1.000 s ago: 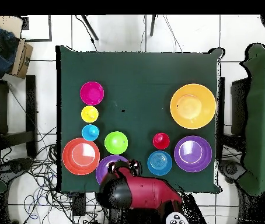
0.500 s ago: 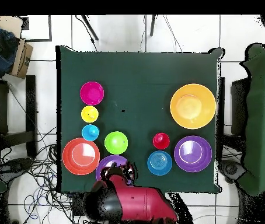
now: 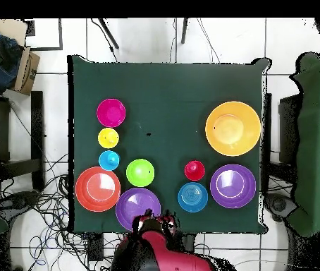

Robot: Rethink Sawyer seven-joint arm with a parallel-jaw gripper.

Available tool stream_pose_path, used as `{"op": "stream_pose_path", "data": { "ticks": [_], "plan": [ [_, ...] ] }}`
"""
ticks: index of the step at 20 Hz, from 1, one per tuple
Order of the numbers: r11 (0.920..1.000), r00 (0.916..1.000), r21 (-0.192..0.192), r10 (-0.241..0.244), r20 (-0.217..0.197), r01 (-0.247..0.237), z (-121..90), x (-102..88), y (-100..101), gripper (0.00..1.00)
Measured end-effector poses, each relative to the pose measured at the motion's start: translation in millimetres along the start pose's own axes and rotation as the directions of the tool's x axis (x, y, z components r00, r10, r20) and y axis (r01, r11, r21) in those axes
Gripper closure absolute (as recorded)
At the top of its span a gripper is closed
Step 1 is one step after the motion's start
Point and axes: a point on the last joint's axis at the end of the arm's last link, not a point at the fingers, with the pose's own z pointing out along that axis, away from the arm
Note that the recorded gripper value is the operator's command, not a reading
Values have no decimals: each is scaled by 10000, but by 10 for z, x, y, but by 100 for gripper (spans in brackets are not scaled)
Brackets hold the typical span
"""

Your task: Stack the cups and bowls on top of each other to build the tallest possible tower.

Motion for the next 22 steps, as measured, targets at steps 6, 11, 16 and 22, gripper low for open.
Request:
{"op": "stream_pose_path", "data": {
  "ticks": [6, 11, 16, 22],
  "plan": [
    [9993, 9980, -124, 344, -526, -351, 10, 292, -18, 0],
    [9987, 9953, -219, 430, -866, -450, 24, 451, 2, 0],
    [9990, 9934, -303, 296, -1110, -331, 75, 512, 23, 0],
    [9988, 9910, -383, 239, -1314, -292, 116, 554, 47, 0]
  ]
}}
